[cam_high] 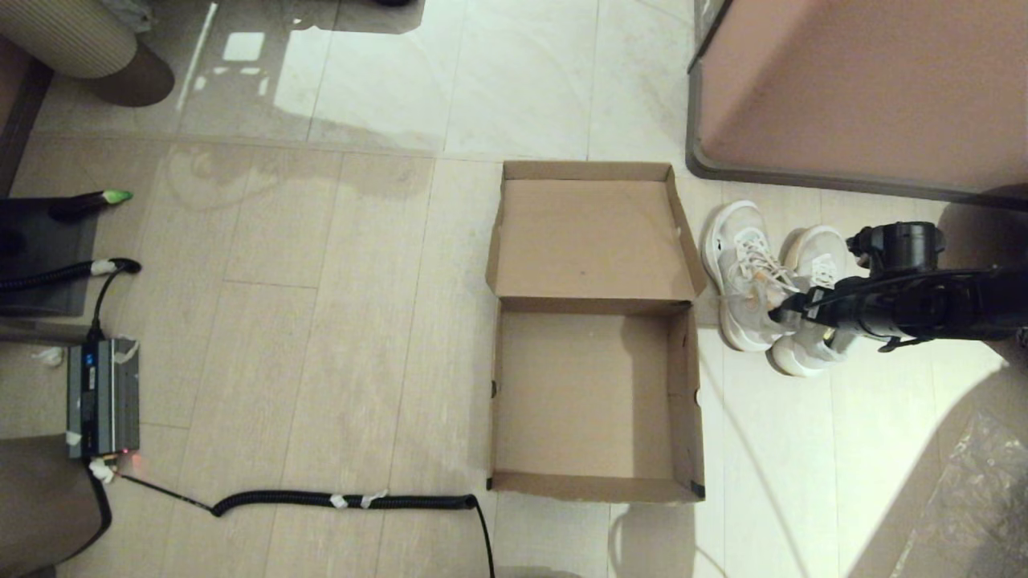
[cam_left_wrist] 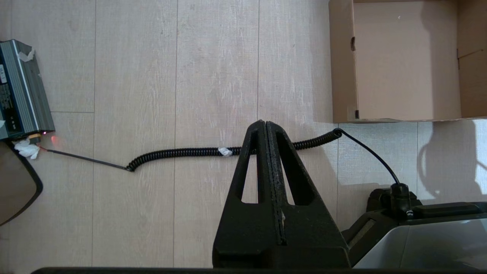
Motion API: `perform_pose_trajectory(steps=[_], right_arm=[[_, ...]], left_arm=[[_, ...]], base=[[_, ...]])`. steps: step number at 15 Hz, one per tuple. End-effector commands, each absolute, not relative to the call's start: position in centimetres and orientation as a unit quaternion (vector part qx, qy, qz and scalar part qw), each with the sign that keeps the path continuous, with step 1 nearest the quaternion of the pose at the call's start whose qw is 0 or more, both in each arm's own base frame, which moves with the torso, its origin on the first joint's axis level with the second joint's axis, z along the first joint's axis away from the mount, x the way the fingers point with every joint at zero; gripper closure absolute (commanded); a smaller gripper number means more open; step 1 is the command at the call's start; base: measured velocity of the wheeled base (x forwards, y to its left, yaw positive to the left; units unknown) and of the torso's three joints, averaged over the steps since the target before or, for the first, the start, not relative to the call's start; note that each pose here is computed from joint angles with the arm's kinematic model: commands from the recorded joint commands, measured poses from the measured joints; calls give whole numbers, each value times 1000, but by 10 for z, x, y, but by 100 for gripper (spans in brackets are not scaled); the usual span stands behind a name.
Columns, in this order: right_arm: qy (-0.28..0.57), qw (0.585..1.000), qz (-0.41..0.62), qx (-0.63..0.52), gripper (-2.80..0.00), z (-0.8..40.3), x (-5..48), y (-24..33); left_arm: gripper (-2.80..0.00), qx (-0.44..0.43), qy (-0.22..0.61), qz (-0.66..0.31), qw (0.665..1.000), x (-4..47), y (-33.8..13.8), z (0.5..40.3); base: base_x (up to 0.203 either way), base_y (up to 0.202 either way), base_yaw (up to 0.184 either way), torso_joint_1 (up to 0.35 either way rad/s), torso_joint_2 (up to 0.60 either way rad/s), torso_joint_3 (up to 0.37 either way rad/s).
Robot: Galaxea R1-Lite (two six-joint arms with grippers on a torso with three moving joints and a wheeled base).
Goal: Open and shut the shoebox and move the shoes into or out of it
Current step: Put the shoes into the shoe box
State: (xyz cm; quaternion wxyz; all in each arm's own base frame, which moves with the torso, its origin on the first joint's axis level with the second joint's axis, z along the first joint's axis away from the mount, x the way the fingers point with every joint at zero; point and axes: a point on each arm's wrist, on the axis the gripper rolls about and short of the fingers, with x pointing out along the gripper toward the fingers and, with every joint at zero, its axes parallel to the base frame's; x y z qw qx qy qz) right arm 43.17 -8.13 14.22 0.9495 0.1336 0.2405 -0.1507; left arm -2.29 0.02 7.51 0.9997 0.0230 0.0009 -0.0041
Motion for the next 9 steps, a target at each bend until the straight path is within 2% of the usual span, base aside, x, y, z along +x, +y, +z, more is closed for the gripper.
perform_pose_trajectory(steps=[1,6,7,9], right_arm=[[248,947,-153,134,-280,127,449,-85],[251,947,-156,129,-280,116,469,-89],[250,947,-156,126,0,115,472,-90],[246,950,-154,120,0,110,482,-91]], left_arm=[[0,23,1,-4,1000,-23,0,75],[0,23,1,-4,1000,-23,0,75],[0,23,1,-4,1000,-23,0,75],[0,23,1,-4,1000,-23,0,75]], base=[[0,0,0,0,0,0],[0,0,0,0,0,0],[0,0,0,0,0,0],[0,0,0,0,0,0]])
